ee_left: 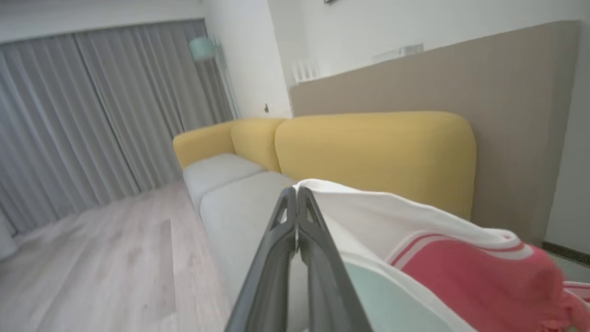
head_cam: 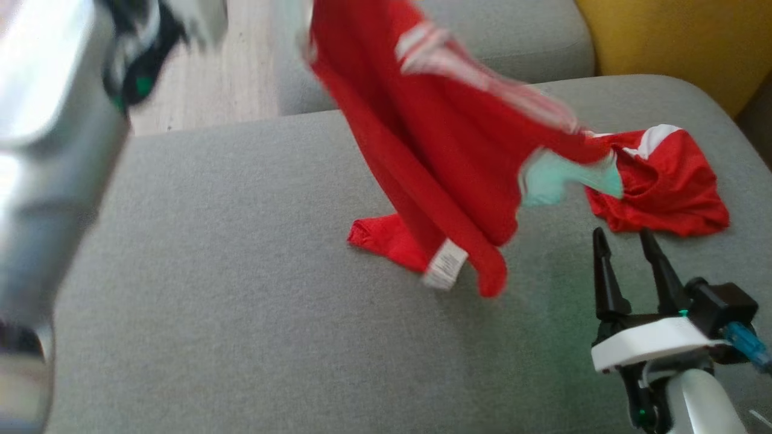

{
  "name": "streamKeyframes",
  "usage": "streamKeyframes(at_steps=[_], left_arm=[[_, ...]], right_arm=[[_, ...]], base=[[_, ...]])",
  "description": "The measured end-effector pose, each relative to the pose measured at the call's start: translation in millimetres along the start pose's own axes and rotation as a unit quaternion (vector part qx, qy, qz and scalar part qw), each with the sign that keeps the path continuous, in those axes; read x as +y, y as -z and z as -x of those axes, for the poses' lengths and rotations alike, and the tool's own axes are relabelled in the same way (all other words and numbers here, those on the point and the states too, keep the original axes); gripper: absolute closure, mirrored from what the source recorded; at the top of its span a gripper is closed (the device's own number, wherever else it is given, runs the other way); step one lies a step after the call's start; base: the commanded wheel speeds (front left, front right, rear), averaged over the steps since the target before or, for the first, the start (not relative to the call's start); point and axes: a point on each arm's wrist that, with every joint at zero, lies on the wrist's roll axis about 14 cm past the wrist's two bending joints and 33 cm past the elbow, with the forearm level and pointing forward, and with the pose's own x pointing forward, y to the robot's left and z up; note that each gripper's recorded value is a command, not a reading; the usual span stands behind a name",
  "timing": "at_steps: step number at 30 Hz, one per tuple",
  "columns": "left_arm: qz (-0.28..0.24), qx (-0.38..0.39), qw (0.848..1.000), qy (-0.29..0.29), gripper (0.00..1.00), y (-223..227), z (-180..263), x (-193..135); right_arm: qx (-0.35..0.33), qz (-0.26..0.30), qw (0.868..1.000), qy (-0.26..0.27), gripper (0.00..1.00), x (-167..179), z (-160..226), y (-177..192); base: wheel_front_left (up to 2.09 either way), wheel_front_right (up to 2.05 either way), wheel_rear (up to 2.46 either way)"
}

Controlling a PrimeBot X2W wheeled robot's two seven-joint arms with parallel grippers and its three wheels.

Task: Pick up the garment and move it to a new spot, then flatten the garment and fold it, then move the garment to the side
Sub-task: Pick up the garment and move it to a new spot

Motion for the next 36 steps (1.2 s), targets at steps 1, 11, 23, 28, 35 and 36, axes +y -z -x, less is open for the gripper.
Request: streamKeyframes(at_steps=[1, 11, 23, 28, 35, 36], left_arm=[[0.016, 0.016, 1.0, -0.004, 1.0, 20, 2, 2], [0.168, 0.233, 0.954, -0.091, 1.0, 270, 85, 4], [0.202, 0.248, 0.93, -0.183, 0.0, 358, 129, 9], [0.178, 0.218, 0.938, -0.202, 0.0, 347, 139, 18], [0.182, 0.159, 0.945, -0.221, 0.0, 307, 153, 15], [0.185, 0.157, 0.944, -0.224, 0.0, 305, 160, 11]], right_arm=[[0.003, 0.001, 1.0, 0.002, 0.0, -1, -1, 2], [0.038, 0.008, 0.999, 0.0, 0.0, -1, -14, 23], [0.067, 0.025, 0.997, -0.021, 0.0, 8, -48, 44], [0.067, 0.027, 0.997, -0.037, 0.0, 20, -52, 44], [0.048, 0.029, 0.997, -0.05, 0.0, 30, -46, 28], [0.045, 0.03, 0.997, -0.053, 0.0, 32, -43, 26]], base=[[0.0, 0.0, 0.0], [0.0, 0.0, 0.0], [0.0, 0.0, 0.0], [0.0, 0.0, 0.0], [0.0, 0.0, 0.0], [0.0, 0.0, 0.0]])
